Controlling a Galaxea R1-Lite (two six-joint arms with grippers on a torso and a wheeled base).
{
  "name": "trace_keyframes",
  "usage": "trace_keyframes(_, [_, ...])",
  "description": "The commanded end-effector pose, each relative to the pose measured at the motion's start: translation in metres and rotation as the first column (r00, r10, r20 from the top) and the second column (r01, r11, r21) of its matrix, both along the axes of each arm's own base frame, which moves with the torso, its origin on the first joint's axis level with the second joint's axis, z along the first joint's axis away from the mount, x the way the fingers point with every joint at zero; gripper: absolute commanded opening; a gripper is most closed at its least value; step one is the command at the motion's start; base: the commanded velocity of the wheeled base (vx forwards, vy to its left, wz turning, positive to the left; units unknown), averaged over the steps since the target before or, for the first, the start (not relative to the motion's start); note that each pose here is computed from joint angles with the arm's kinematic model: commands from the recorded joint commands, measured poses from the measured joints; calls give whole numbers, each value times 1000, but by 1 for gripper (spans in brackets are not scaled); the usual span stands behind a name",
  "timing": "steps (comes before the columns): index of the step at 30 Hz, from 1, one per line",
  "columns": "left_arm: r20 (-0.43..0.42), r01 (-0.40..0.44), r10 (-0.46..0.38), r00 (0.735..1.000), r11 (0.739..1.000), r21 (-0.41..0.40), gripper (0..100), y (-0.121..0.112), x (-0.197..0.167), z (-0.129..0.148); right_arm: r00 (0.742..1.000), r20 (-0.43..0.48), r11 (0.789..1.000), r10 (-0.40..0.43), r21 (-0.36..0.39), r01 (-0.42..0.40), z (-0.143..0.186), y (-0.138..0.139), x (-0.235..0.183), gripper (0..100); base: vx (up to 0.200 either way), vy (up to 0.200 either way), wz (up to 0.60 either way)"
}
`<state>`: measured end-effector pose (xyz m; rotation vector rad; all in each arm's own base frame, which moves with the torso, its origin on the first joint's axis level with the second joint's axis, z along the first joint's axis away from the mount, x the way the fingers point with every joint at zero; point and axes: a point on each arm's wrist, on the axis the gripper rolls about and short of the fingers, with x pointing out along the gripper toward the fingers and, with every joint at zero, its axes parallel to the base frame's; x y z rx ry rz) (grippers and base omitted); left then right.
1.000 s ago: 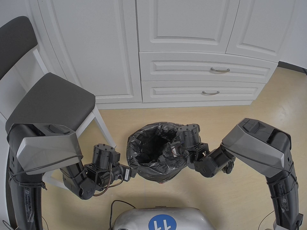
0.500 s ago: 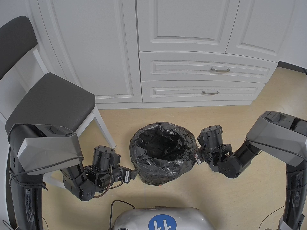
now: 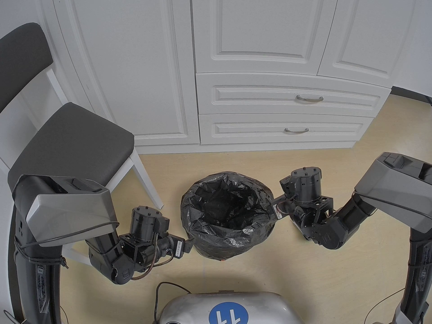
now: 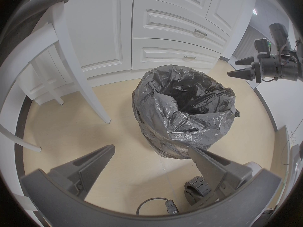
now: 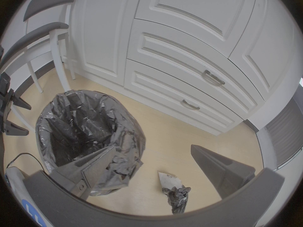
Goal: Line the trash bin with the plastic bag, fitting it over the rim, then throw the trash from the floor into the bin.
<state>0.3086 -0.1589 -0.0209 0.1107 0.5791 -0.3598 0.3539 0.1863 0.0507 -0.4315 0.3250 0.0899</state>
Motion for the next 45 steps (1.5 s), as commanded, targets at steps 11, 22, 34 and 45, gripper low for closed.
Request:
trace_keyframes(11, [-10, -1, 1, 1000, 1000, 7, 100, 1, 0, -4, 984, -169, 998, 54, -16, -58, -31, -13, 12, 100, 0, 0, 0])
trace_keyframes(22, [-19, 0, 0, 1000, 1000, 13, 100, 1, -1, -8, 976, -216, 997, 35, -64, -50, -48, -22, 15, 100, 0, 0, 0])
trace_keyframes(34, [-19, 0, 0, 1000, 1000, 13, 100, 1, 0, -9, 972, -236, 997, 21, -64, -38, -76, -20, 33, 100, 0, 0, 0])
trace_keyframes(45, [4, -2, 2, 1000, 1000, 2, 100, 0, 1, -11, 971, -238, 999, -2, -47, -10, -102, -21, 51, 100, 0, 0, 0])
